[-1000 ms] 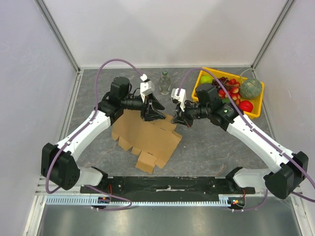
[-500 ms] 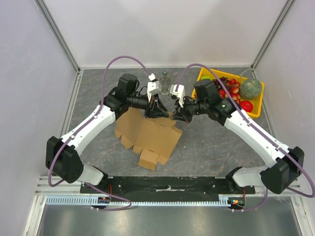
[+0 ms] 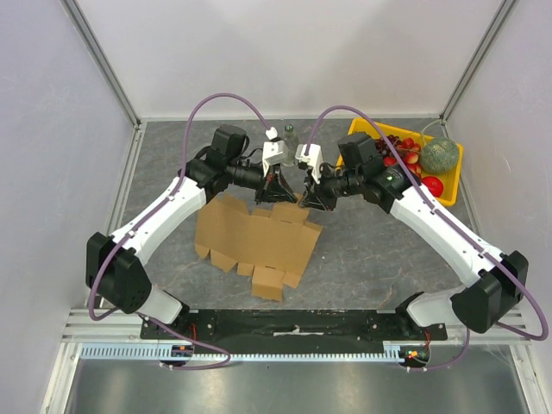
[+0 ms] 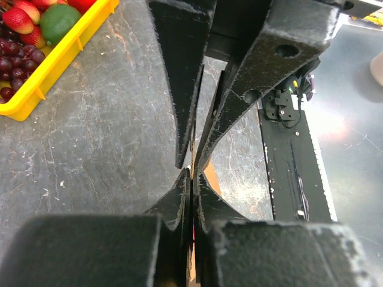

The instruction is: Fold the paper box

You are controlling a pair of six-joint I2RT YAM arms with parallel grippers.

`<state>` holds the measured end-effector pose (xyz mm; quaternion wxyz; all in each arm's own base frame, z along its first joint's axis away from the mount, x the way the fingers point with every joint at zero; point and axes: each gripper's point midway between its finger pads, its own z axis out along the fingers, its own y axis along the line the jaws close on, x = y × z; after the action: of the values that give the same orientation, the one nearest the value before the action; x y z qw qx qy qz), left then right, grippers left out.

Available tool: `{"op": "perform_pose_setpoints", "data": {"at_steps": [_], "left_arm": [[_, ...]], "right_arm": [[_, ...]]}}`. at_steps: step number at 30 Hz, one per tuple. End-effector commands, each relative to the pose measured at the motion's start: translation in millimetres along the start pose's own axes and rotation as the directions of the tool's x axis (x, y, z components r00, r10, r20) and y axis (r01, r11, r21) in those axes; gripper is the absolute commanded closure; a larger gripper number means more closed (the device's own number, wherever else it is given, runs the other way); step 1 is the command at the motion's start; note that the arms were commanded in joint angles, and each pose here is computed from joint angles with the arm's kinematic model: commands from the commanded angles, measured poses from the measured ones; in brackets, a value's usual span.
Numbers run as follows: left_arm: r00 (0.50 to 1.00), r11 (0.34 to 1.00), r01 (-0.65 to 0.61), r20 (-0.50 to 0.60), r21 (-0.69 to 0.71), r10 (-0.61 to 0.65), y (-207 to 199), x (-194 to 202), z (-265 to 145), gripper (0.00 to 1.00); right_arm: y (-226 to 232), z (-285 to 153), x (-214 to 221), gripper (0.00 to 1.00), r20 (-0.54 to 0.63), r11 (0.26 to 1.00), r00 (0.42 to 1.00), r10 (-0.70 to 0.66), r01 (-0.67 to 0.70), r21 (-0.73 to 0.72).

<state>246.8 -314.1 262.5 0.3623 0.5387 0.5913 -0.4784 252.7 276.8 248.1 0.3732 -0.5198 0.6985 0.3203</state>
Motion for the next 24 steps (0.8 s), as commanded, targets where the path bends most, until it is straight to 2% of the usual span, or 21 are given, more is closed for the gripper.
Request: {"op": "perform_pose_setpoints", "data": {"at_steps": [1, 5, 9, 10, 14, 19, 24], "left_arm": [[1.000, 0.999, -0.006, -0.019, 0.033, 0.007, -8, -1, 3, 0.98], [0.999, 0.998, 0.021, -0.039, -0.059, -0.023, 6, 2, 1, 0.98], [0.998, 0.988, 0.056, 0.011, -0.145, -0.055, 20, -3, -5, 0.98], [0.997, 0.984, 0.081, 0.029, -0.156, -0.077, 20, -2, -7, 0.98], [0.992, 0.978, 0.086, 0.107, -0.189, -0.067, 21, -15, -15, 0.98], [0.986, 0.976, 0.083, 0.157, -0.201, -0.052, 17, -32, -21, 0.98], [0.980, 0.974, 0.085, 0.194, -0.212, -0.043, 12, -45, -27, 0.98]], "right_arm": [[-11, -14, -35, 0.70, 0.086, 0.995, 0.994, -0.073, 0.067, 0.067], [-20, -33, -41, 0.48, 0.151, 0.980, 0.986, -0.069, 0.039, 0.195], [-24, -53, -41, 0.33, 0.256, 0.950, 0.965, -0.063, -0.021, 0.313], [-24, -52, -29, 0.30, 0.263, 0.944, 0.964, -0.044, -0.046, 0.326], [-16, -57, -7, 0.23, 0.339, 0.928, 0.941, -0.026, -0.103, 0.357], [-6, -59, 8, 0.18, 0.466, 0.921, 0.885, -0.007, -0.175, 0.348], [-2, -43, 27, 0.16, 0.515, 0.925, 0.855, 0.059, -0.241, 0.294]]}}
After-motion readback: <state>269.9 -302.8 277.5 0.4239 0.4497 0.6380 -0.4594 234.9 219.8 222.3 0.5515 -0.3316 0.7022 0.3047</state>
